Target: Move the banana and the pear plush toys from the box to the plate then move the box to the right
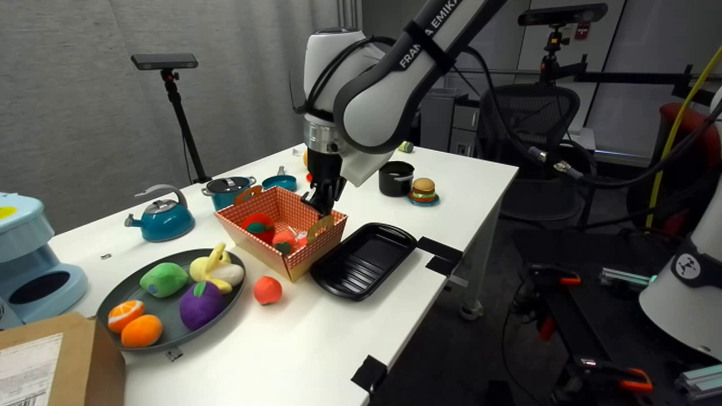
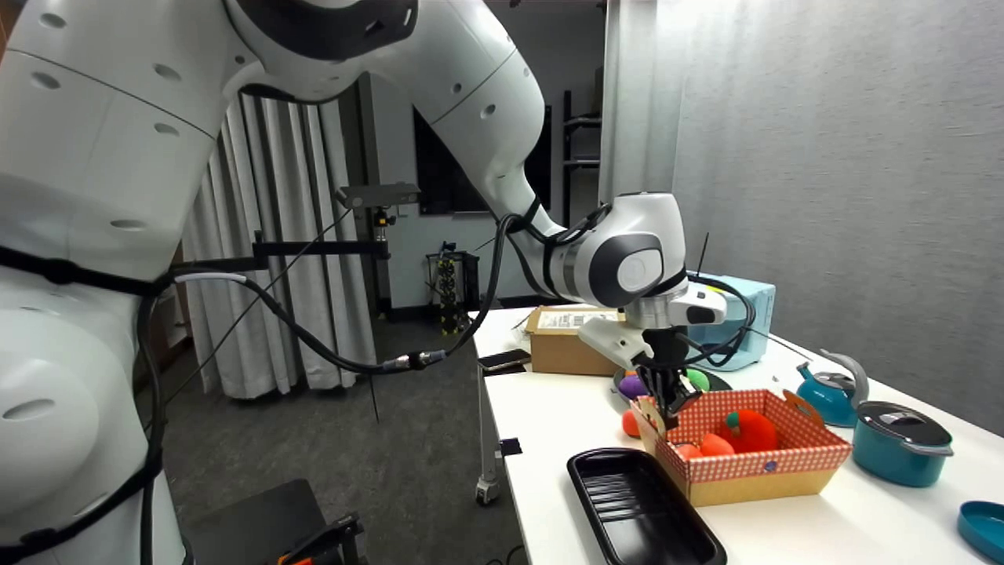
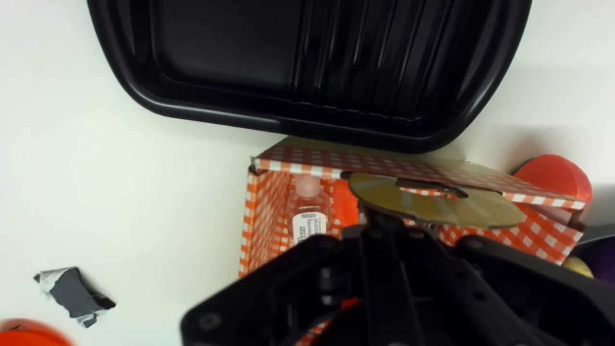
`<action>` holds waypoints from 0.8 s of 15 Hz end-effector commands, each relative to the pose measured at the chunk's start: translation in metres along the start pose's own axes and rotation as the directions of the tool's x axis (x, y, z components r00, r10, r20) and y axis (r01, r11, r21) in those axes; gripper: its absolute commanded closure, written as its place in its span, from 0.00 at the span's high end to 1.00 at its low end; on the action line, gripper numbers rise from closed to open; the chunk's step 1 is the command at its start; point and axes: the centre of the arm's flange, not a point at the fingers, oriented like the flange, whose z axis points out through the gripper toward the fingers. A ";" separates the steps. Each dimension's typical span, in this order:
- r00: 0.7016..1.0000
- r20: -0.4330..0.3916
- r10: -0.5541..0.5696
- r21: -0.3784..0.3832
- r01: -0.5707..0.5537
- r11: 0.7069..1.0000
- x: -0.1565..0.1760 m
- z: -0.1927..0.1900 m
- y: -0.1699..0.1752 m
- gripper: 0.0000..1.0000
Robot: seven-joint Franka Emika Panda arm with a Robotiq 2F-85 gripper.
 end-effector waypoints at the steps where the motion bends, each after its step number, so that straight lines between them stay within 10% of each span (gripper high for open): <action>1: 0.999 -0.005 0.044 0.021 -0.044 0.999 0.016 -0.003 0.010 0.00; 12: 0.988 0.091 0.126 0.111 -0.136 0.984 0.040 0.028 -0.003 0.00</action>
